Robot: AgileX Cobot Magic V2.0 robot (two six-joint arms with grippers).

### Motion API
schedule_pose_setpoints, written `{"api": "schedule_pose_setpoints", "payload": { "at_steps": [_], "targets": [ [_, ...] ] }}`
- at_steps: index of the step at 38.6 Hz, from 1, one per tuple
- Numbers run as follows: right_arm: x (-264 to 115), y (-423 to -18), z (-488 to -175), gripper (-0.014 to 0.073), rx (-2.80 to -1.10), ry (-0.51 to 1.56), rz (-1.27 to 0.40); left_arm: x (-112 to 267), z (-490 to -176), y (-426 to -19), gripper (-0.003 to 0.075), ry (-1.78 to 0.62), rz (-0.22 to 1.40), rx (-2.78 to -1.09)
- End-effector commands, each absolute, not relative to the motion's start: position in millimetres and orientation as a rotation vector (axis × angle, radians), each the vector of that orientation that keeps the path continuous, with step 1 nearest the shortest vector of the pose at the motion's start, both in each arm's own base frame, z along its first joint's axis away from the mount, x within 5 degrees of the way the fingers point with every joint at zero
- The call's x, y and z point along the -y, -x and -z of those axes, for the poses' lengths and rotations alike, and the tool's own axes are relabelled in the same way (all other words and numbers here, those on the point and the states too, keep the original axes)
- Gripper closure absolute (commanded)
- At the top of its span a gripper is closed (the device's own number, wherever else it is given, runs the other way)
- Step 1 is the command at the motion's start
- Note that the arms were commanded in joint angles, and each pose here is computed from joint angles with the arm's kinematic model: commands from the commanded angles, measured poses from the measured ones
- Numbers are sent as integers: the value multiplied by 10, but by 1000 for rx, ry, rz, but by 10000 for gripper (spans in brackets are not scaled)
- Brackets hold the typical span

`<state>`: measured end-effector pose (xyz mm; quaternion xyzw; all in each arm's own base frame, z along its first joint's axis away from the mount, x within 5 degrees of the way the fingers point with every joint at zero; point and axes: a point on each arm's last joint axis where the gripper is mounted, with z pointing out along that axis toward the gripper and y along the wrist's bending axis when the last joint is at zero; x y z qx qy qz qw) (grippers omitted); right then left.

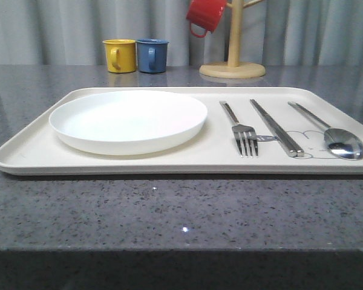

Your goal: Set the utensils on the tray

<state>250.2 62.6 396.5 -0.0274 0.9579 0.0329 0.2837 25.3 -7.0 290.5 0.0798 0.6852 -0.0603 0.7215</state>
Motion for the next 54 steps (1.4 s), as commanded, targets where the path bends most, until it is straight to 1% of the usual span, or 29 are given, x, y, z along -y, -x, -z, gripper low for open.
{"api": "schedule_pose_setpoints", "payload": {
  "at_steps": [1, 5, 11, 14, 20, 25, 29, 33, 54],
  "targets": [
    [-509, -2186, -4104, 666, -2368, 93, -87, 56, -3060, -185, 738, -146, 151, -1395],
    [-385, -1819, -3932, 666, -2255, 124, -60, 56, -3060, -185, 738, -146, 151, -1395],
    [-251, -1378, -3504, 666, -2129, 162, -38, 56, -3060, -185, 738, -146, 151, -1395],
    [-194, -1169, -3345, 666, -2043, 176, -38, 56, -3060, -185, 738, -146, 151, -1395],
    [-88, -722, -3065, 666, -1828, 177, -70, 56, -3060, -185, 738, -146, 151, -1395],
    [-32, -497, -2890, 666, -1722, 165, -88, 56, -3060, -185, 738, -146, 151, -1395],
    [0, -376, -2894, 666, -1647, 153, -99, 56, -3060, -185, 738, -146, 151, -1395],
    [17, -317, -2904, 666, -1614, 146, -103, 56, -3058, -185, 738, -146, 151, -1397],
    [18, -317, -2900, 666, -1619, 146, -102, 56, -3058, -185, 738, -146, 151, -1397]
  ]
}}
